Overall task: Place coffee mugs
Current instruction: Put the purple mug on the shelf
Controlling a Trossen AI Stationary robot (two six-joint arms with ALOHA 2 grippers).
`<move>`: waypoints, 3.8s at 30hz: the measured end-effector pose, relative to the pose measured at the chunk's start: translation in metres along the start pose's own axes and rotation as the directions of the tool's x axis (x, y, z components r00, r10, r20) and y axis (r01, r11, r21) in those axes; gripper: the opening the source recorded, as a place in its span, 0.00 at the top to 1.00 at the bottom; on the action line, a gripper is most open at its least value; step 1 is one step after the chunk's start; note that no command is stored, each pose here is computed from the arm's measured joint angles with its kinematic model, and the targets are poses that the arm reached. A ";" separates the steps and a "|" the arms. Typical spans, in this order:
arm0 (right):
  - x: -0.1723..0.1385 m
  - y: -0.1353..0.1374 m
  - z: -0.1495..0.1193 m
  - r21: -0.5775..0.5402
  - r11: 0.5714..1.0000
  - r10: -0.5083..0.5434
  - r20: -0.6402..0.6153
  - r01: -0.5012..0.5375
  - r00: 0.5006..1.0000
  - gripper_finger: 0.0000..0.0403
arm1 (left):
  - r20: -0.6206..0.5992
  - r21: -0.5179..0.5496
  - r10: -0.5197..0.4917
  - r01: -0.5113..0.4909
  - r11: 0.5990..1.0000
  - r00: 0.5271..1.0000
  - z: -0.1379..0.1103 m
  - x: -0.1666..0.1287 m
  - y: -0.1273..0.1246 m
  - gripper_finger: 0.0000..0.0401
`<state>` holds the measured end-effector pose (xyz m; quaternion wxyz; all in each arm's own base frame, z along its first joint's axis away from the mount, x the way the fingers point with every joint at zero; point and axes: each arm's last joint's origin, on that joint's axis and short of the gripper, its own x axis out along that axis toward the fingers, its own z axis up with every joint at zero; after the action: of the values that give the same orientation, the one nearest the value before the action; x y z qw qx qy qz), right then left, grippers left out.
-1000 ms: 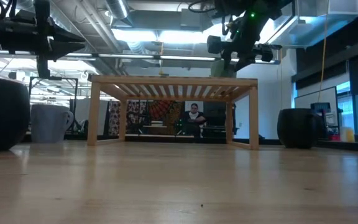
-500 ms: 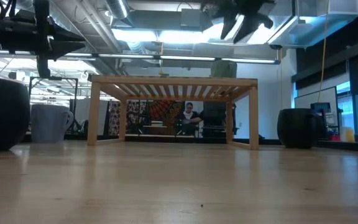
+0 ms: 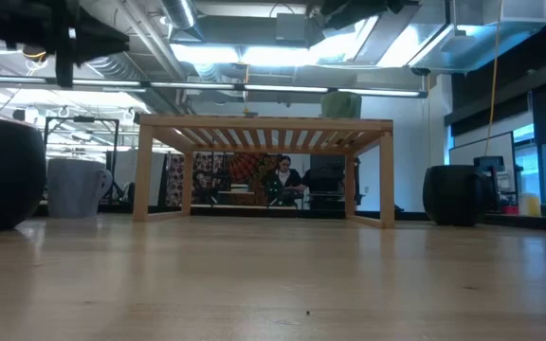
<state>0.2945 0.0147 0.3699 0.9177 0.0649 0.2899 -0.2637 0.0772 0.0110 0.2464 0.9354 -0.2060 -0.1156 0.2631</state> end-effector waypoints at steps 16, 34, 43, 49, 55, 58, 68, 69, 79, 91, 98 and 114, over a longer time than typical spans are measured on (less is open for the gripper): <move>0.013 0.006 -0.018 0.020 0.999 -0.030 0.006 0.030 1.000 0.49 | -0.527 0.560 0.568 -0.245 0.792 0.632 0.045 0.035 -0.021 0.86; 0.013 0.007 -0.018 0.051 0.998 -0.023 0.003 0.023 1.000 0.49 | -0.751 0.524 0.601 -0.307 0.794 0.273 0.049 0.069 0.053 0.81; 0.013 0.007 -0.018 0.051 0.998 -0.024 0.003 0.023 1.000 0.49 | -0.796 0.531 0.588 -0.300 0.793 0.143 0.041 0.080 0.076 0.72; 0.013 0.007 -0.018 0.051 0.998 -0.024 0.003 0.024 1.000 0.49 | -0.816 0.537 0.575 -0.293 0.791 0.056 0.020 0.081 0.088 0.72; 0.013 0.006 -0.018 0.051 0.998 -0.031 0.006 0.031 1.000 0.49 | -0.809 0.539 0.583 -0.302 0.787 0.077 0.007 0.081 0.096 0.72; 0.013 0.006 -0.018 0.051 0.998 -0.031 0.006 0.031 0.999 0.49 | -0.806 0.539 0.586 -0.302 0.786 0.084 0.007 0.083 0.097 0.72; 0.013 0.006 -0.018 0.051 0.998 -0.041 0.010 0.040 0.999 0.49 | -0.829 0.542 0.559 -0.251 0.802 -0.005 -0.005 0.091 0.106 0.76; 0.013 0.006 -0.018 0.051 0.998 -0.041 0.010 0.040 0.999 0.49 | -0.829 0.545 0.559 -0.242 0.803 -0.014 -0.007 0.091 0.107 0.77; 0.013 0.006 -0.017 0.052 0.998 -0.041 0.011 0.040 0.999 0.49 | -0.821 0.564 0.570 -0.203 0.800 -0.034 -0.002 0.089 0.104 0.96; 0.013 0.009 -0.011 0.081 0.997 -0.013 0.074 0.007 0.997 0.49 | -0.748 0.618 0.630 -0.125 0.776 0.211 0.091 0.080 0.033 0.96; 0.012 0.012 -0.002 0.107 0.994 0.014 0.153 -0.031 0.988 0.49 | -0.750 0.557 0.462 0.077 0.827 0.474 0.127 0.082 -0.009 0.96; 0.050 0.048 0.024 -0.118 0.993 0.055 0.359 -0.014 0.932 0.49 | -0.753 0.468 0.179 0.324 0.822 0.634 0.118 0.119 -0.062 0.96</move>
<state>0.3663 0.0269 0.3601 0.9620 -0.0320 0.1296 -0.2380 0.1659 0.0654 0.3917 0.9203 -0.0070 0.3684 0.1313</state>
